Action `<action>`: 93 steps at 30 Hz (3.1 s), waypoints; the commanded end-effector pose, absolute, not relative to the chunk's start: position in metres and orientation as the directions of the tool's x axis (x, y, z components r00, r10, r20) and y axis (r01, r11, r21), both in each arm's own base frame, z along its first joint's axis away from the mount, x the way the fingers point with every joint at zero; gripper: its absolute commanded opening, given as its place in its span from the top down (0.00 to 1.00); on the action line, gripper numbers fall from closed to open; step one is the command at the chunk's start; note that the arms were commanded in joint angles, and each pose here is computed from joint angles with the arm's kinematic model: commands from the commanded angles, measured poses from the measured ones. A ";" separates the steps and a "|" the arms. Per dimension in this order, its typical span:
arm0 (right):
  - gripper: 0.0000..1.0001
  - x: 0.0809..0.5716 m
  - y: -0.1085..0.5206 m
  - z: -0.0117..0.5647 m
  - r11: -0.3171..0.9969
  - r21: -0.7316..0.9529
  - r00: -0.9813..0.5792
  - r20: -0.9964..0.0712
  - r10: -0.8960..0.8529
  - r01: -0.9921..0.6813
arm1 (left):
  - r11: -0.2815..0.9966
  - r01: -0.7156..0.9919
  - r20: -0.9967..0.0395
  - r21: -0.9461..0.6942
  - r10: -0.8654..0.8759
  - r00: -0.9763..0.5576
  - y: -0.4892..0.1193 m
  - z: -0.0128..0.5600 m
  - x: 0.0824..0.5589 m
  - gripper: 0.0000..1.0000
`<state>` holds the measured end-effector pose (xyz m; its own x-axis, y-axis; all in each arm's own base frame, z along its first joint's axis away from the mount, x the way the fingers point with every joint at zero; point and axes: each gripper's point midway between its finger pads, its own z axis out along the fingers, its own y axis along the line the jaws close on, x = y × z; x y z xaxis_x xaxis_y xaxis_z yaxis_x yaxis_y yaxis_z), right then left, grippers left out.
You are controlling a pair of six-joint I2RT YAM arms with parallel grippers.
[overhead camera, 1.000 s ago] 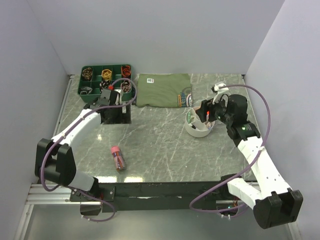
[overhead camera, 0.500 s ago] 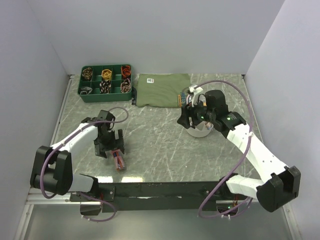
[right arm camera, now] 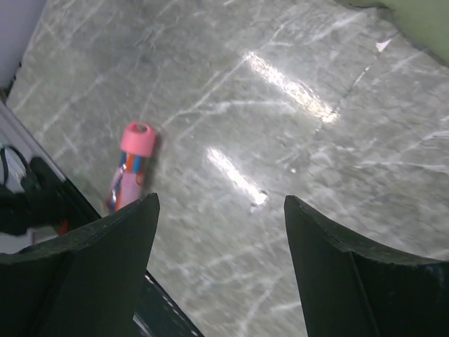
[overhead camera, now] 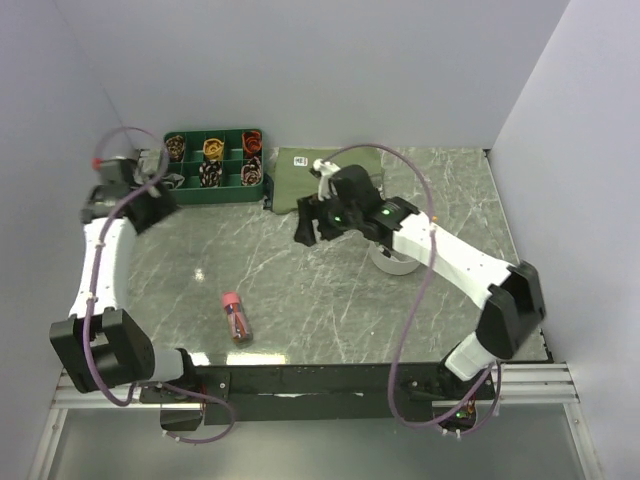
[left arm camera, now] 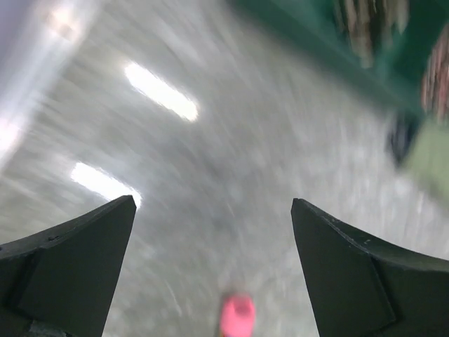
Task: Sort the stationery into containers
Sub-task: Pick up the stationery from the center of the board, then place the stationery in the storage box.
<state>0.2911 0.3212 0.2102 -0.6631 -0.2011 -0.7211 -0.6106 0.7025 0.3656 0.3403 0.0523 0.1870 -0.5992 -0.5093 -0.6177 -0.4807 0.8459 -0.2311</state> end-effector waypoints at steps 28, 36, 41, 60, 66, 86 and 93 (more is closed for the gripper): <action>0.15 0.203 0.521 0.113 0.688 0.301 -0.687 -0.612 -0.392 -0.660 | 0.835 -0.543 -0.818 -0.095 -0.376 -0.435 0.108 0.246 0.252 0.00; 0.17 0.210 0.535 0.080 0.704 0.280 -0.697 -0.586 -0.413 -0.652 | 0.830 -0.552 -0.816 -0.078 -0.372 -0.442 0.112 0.247 0.253 0.01; 0.19 0.206 0.517 0.054 0.738 0.236 -0.718 -0.535 -0.445 -0.632 | 0.825 -0.559 -0.820 -0.080 -0.373 -0.434 0.114 0.248 0.254 0.01; 0.73 0.202 0.509 0.032 0.717 0.005 -0.570 -0.610 -0.550 -0.697 | 0.844 -0.514 -0.769 -0.150 -0.427 -0.476 0.095 0.224 0.261 0.00; 1.00 0.246 0.499 0.150 0.643 0.090 -0.475 -0.752 -0.456 -0.760 | 0.862 -0.410 -0.754 -0.298 -0.476 -0.453 0.071 0.239 0.288 0.00; 1.00 0.331 0.195 0.353 0.837 -0.030 0.099 -0.995 0.029 -0.547 | 0.971 0.172 -0.741 -0.168 -0.009 -0.672 -0.053 0.220 0.395 0.01; 1.00 0.312 0.154 0.334 0.896 -0.188 0.290 -0.955 -0.069 -0.404 | 0.968 0.220 -0.742 -0.122 0.058 -0.668 -0.076 0.213 0.434 0.00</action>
